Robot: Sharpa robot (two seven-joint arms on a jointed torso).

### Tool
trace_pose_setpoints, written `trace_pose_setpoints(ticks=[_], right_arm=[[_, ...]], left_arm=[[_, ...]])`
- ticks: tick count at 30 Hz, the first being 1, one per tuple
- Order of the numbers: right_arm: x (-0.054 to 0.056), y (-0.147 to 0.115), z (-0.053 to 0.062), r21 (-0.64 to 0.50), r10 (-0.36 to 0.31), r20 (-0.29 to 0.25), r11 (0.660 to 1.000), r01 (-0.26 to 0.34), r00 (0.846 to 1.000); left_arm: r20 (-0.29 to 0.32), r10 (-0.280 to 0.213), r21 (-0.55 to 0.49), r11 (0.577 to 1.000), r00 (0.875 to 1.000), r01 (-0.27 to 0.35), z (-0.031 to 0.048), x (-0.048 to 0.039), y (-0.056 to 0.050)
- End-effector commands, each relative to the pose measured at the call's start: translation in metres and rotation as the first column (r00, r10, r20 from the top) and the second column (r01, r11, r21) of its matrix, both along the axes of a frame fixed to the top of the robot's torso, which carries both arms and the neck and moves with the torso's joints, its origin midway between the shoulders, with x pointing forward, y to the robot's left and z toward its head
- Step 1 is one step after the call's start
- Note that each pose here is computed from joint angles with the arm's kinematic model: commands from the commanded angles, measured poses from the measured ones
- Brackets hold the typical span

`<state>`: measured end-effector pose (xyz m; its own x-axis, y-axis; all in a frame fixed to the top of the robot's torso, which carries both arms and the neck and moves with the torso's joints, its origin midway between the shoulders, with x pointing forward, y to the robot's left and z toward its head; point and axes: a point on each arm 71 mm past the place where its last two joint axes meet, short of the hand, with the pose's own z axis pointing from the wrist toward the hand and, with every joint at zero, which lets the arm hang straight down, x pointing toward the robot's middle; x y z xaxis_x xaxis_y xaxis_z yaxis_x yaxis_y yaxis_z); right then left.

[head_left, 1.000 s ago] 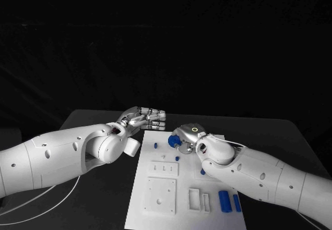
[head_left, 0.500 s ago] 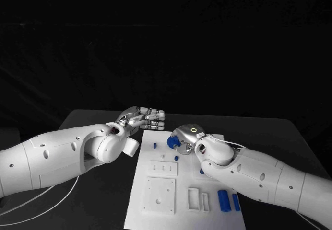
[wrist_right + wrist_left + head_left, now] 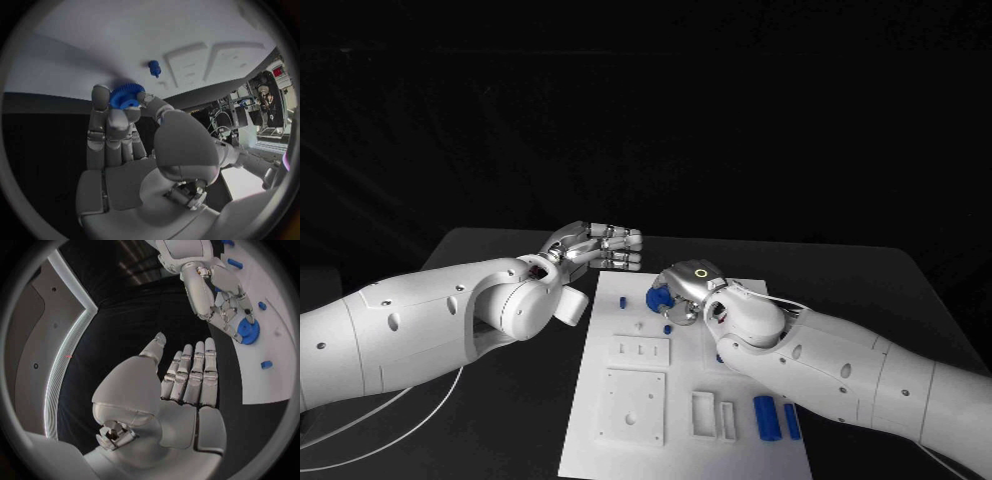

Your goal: Assemble the parts on the task board

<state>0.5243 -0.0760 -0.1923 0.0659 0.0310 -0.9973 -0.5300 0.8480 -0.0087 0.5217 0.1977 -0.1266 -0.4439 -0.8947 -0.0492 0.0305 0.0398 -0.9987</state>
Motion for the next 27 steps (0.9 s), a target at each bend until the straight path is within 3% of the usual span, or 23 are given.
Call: trace_pose_setpoints(ticks=[1, 16, 27], right_arm=[[-0.0003, -0.0026, -0.0051, -0.018, -0.009, -0.022, 1.0, 0.009, 1.0], [0.0022, -0.0052, -0.0063, -0.005, -0.022, -0.02, 1.0, 0.022, 1.0], [0.0048, -0.0106, -0.0089, 0.008, -0.038, -0.055, 0.999, 0.039, 0.998]], left_arm=[[0.009, -0.013, -0.002, 1.0, 1.0, 0.013, 0.0012, -0.0006, -0.0011], [0.008, -0.013, -0.001, 1.0, 1.0, 0.013, 0.0011, -0.0004, -0.0009], [0.008, -0.012, -0.001, 1.0, 1.0, 0.012, 0.0011, -0.0002, -0.0006]])
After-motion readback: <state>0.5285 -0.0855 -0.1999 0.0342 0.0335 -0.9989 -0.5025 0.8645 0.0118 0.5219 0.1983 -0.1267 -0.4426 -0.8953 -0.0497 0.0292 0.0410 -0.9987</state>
